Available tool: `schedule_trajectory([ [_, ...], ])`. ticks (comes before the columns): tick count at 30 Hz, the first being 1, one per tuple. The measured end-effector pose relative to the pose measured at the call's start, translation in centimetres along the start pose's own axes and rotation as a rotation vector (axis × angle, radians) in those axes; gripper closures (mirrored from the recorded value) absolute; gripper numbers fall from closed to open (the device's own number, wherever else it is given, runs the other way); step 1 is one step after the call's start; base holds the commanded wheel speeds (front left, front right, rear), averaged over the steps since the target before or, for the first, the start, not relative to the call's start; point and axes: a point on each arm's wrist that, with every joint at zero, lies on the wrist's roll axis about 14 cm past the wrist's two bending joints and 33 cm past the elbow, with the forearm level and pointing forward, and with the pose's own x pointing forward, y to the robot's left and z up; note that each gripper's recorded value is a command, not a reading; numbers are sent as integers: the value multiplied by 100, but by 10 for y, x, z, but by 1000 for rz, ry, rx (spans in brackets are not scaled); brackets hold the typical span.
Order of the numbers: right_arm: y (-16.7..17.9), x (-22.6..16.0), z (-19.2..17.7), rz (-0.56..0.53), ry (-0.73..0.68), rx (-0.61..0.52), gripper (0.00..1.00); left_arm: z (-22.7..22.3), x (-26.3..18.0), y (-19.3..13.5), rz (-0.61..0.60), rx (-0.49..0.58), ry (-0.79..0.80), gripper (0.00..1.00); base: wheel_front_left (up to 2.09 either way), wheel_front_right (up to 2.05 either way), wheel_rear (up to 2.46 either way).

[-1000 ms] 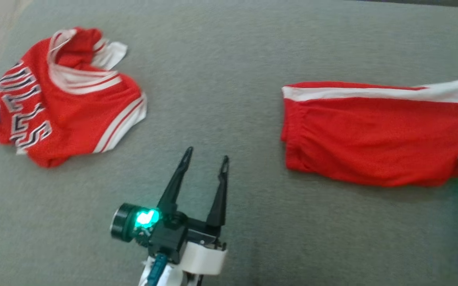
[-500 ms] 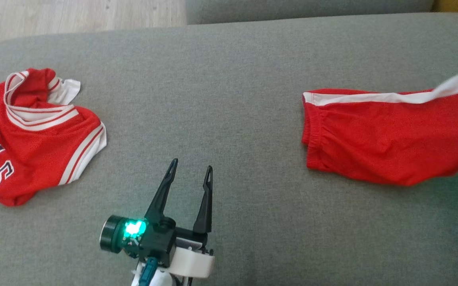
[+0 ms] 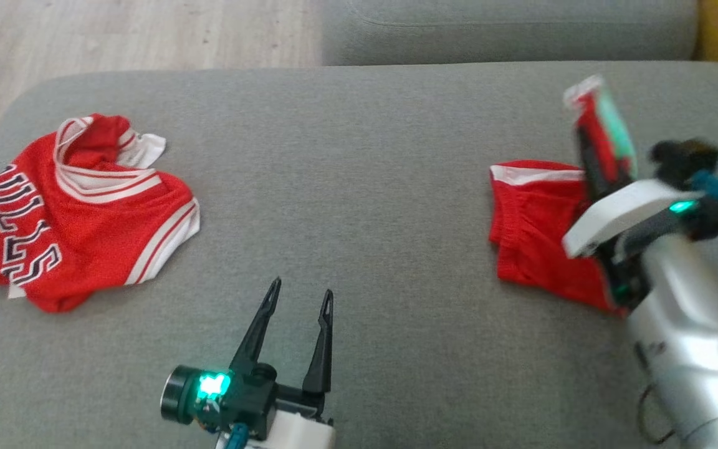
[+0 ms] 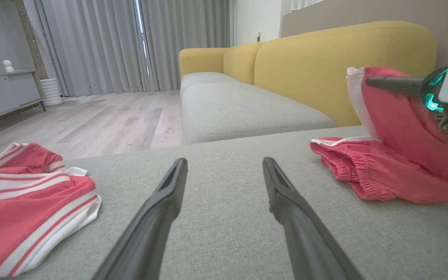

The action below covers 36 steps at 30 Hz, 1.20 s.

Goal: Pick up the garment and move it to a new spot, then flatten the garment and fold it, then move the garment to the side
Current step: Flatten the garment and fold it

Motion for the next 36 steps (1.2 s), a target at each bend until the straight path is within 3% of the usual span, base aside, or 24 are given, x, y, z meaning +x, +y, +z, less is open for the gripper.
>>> schedule_trajectory([
  [3,35,-2,-24,66,61,22,100,-4,-7,5,24,-9,14,0,0,0,0],
  [4,47,-3,-31,88,77,28,68,-5,-8,7,29,-9,16,0,0,0,0],
  [5,56,-5,-36,105,89,38,7,-5,-10,8,34,-12,19,0,0,0,0],
  [6,64,-7,-38,120,90,43,0,-6,-11,9,39,-17,22,0,0,0,0],
  [13,77,-21,-15,158,16,86,0,-2,-14,6,36,-31,10,0,0,0,0],
  [17,49,-44,-17,102,20,111,0,2,-17,1,24,-34,-3,0,0,0,0],
  [21,15,-76,-44,12,94,169,0,3,-22,-1,22,-37,-7,0,0,0,0],
  [22,11,-84,-53,-2,118,185,32,4,-23,-1,24,-38,-10,0,0,0,0],
  [23,7,-90,-60,-14,140,197,100,4,-24,0,26,-38,-11,0,0,0,0],
  [27,-4,-98,-73,-32,206,217,100,4,-27,4,42,-38,-12,0,0,0,0],
  [36,-2,-68,-78,40,379,268,100,-5,-33,9,65,-46,22,0,0,0,0],
])
